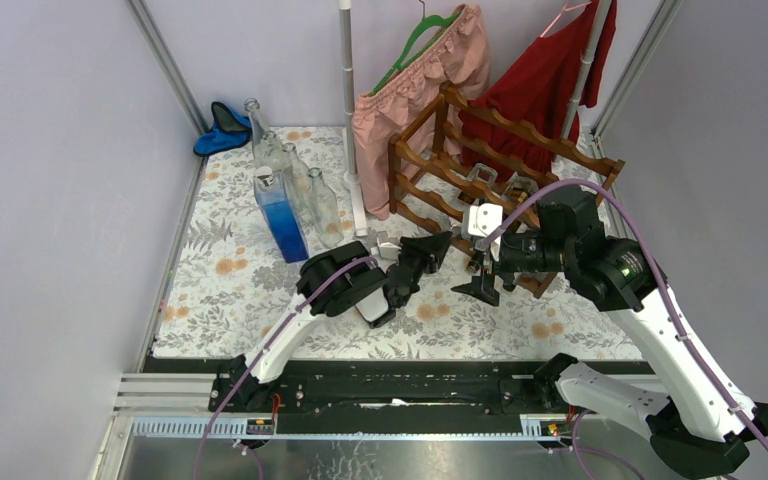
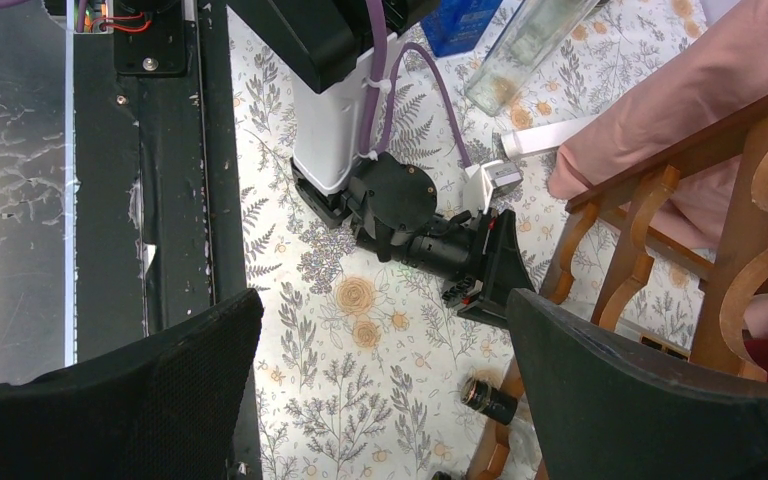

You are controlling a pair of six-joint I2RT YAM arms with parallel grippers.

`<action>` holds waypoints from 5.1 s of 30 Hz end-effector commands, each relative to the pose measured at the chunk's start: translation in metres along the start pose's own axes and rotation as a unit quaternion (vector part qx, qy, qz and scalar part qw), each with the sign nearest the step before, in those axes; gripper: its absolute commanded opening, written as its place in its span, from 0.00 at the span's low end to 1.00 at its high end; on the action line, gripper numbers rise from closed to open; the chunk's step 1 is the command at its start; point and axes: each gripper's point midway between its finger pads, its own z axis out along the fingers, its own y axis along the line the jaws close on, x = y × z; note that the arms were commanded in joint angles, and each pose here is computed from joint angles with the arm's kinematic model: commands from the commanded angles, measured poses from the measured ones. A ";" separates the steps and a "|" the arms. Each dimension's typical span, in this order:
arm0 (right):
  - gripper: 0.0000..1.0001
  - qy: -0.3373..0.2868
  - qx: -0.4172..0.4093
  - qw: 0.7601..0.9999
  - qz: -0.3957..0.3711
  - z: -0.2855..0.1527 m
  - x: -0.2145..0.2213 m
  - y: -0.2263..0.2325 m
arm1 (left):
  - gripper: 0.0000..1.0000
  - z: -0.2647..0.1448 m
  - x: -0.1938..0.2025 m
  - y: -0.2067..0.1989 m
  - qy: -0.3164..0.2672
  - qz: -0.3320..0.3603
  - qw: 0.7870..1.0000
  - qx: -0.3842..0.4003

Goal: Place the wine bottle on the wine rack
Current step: Place the wine bottle in the wine rack.

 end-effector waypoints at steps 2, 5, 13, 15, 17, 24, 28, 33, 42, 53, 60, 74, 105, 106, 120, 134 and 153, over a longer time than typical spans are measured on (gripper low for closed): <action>1.00 -0.016 -0.003 1.000 -0.013 -0.003 -0.006 0.002 | 0.00 0.007 0.009 -0.061 0.023 -0.020 0.996 0.079; 1.00 -0.016 -0.003 1.000 -0.013 -0.003 -0.006 0.002 | 0.00 0.008 0.010 -0.068 0.025 -0.022 0.996 0.085; 1.00 -0.016 -0.002 1.000 -0.014 -0.004 -0.006 0.003 | 0.02 0.008 0.005 -0.057 0.024 -0.039 0.996 0.071; 1.00 -0.016 -0.004 1.000 -0.014 -0.003 -0.006 0.003 | 0.09 0.006 0.003 -0.049 0.024 -0.042 0.997 0.062; 1.00 -0.017 -0.005 1.000 -0.013 -0.003 -0.006 0.003 | 0.17 0.004 0.003 -0.043 0.025 -0.043 0.997 0.054; 1.00 -0.018 -0.006 1.000 -0.013 -0.002 -0.007 0.003 | 0.34 0.003 0.005 -0.036 0.035 -0.041 0.997 0.046; 1.00 -0.018 -0.005 1.000 -0.013 -0.003 -0.007 0.003 | 0.11 0.004 0.008 -0.030 0.041 -0.041 0.997 0.043; 1.00 -0.017 -0.005 1.000 -0.014 -0.004 -0.006 0.003 | 0.00 0.005 0.014 -0.033 0.054 -0.036 0.997 0.051; 1.00 -0.014 -0.005 1.000 -0.016 -0.005 -0.005 0.005 | 0.00 0.011 0.013 -0.068 0.059 -0.030 0.994 0.087; 1.00 -0.014 -0.005 1.000 -0.015 -0.005 -0.004 0.005 | 0.00 0.007 0.004 -0.101 0.059 -0.025 0.992 0.111; 1.00 -0.012 0.001 1.000 -0.016 -0.005 -0.003 0.003 | 0.00 0.007 0.006 -0.110 0.063 -0.025 0.991 0.118; 1.00 -0.002 0.020 1.000 -0.010 -0.004 0.001 -0.005 | 0.00 0.014 0.010 -0.090 0.074 -0.033 0.991 0.110; 1.00 -0.009 0.017 1.000 -0.012 -0.005 -0.003 -0.003 | 0.00 0.005 0.009 -0.152 0.081 -0.020 0.983 0.162; 1.00 -0.009 0.017 1.000 -0.012 -0.005 -0.004 -0.003 | 0.00 0.007 0.011 -0.152 0.084 -0.025 0.983 0.163; 1.00 -0.007 0.014 1.000 -0.012 -0.008 -0.003 -0.001 | 0.00 0.029 0.011 -0.113 0.071 -0.043 0.986 0.141; 1.00 -0.006 0.010 1.000 -0.011 -0.006 -0.001 0.001 | 0.03 0.047 0.013 -0.078 0.067 -0.060 0.988 0.124; 1.00 -0.010 0.008 1.000 -0.009 -0.005 -0.002 0.002 | 0.48 0.035 0.008 -0.058 0.066 -0.043 0.995 0.060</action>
